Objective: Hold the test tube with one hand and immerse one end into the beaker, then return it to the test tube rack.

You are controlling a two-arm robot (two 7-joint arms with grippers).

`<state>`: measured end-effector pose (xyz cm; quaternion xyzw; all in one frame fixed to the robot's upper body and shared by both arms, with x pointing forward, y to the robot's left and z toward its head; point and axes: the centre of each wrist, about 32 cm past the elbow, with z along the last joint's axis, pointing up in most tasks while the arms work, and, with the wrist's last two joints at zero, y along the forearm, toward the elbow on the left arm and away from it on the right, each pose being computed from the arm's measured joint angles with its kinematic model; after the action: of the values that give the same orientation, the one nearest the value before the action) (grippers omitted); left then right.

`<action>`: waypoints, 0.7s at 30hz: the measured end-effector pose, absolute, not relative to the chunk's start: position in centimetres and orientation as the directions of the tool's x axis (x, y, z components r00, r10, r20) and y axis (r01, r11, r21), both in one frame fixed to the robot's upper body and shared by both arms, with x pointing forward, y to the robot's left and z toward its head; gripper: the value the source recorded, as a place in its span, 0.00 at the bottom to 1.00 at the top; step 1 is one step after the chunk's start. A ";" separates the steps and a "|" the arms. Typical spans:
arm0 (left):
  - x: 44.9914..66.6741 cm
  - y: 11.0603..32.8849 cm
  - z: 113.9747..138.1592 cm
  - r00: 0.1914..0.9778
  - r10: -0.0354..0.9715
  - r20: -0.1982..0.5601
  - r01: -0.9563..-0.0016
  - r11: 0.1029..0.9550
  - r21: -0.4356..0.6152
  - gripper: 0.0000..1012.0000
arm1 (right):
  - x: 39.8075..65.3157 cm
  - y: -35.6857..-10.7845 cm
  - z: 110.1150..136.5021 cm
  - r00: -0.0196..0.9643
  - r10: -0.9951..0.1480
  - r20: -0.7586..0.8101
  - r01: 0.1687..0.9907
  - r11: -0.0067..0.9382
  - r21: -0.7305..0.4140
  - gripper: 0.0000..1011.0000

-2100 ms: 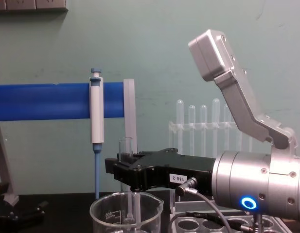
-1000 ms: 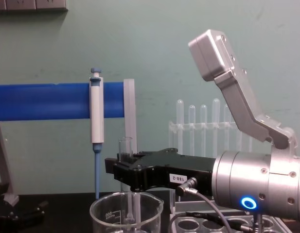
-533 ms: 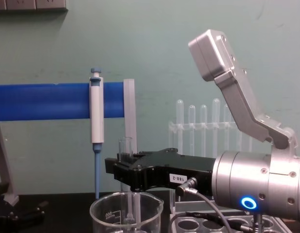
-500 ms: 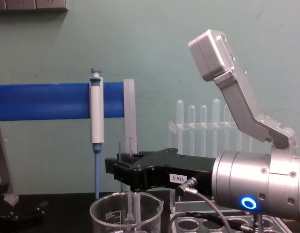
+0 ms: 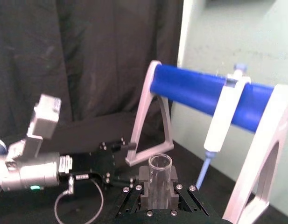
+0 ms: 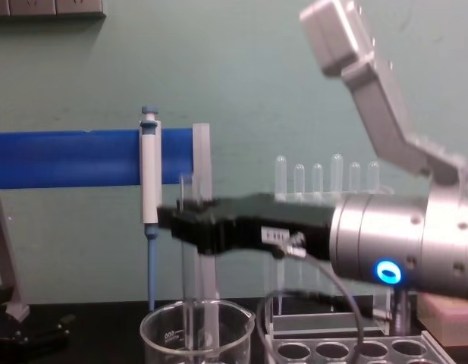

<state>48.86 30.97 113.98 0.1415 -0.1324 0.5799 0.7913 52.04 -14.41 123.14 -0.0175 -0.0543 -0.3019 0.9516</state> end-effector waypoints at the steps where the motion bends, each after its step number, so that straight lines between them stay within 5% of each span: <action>1: 48.9 31.0 114.0 0.292 0.880 0.374 -0.955 0.287 0.070 0.99 | 52.0 -14.4 123.5 0.812 -0.571 0.118 0.575 0.818 0.003 0.22; 21: 48.9 31.0 114.0 0.292 0.880 0.374 -0.955 0.287 0.070 0.99 | 51.8 -15.1 129.5 0.804 -0.573 0.160 0.573 0.818 0.050 0.22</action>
<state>48.86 30.97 113.98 0.1415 -0.1325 0.5799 0.7913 51.82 -15.09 129.48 -0.0002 -0.0840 -0.3017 0.9497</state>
